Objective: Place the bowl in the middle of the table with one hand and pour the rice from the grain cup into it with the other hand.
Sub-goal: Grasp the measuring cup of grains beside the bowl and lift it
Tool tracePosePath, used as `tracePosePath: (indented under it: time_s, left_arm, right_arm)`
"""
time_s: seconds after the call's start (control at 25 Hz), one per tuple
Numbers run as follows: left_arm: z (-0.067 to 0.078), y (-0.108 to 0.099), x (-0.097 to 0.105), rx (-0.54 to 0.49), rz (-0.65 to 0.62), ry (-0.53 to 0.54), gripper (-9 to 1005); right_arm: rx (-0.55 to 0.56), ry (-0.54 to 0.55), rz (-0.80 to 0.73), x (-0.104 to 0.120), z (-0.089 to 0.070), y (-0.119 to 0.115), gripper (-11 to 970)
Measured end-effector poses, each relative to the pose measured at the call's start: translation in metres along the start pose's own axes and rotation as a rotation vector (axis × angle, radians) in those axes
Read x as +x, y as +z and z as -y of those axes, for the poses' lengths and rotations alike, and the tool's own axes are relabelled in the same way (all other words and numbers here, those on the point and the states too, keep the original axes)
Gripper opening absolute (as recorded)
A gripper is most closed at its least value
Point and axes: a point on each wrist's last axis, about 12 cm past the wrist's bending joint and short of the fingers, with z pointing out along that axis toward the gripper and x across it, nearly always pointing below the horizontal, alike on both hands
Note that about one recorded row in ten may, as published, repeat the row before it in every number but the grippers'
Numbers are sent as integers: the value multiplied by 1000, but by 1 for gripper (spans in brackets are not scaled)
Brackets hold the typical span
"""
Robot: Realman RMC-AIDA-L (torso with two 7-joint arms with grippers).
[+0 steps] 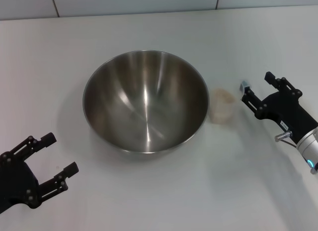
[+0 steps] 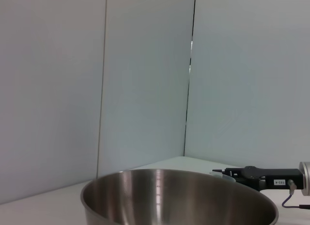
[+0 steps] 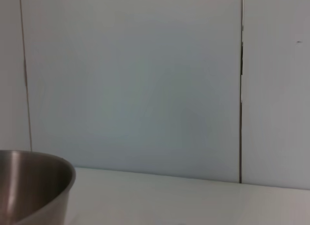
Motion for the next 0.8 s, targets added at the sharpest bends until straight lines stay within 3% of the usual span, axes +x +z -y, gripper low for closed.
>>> tracePosePath:
  time_s: [0.2,0.52,0.8]
  left_arm:
    - [1,-1,0,2,3,-1,814]
    - [1,-3,0,-1,0,-2,815]
    - [1,-5,0,-3,-2,-2,815]
  right_arm:
    - [-2,3,1,0,-2,1,673]
    - [-14,12,13,-1,-5,1,461]
    - [-15,27,18,-1,-8,1,183]
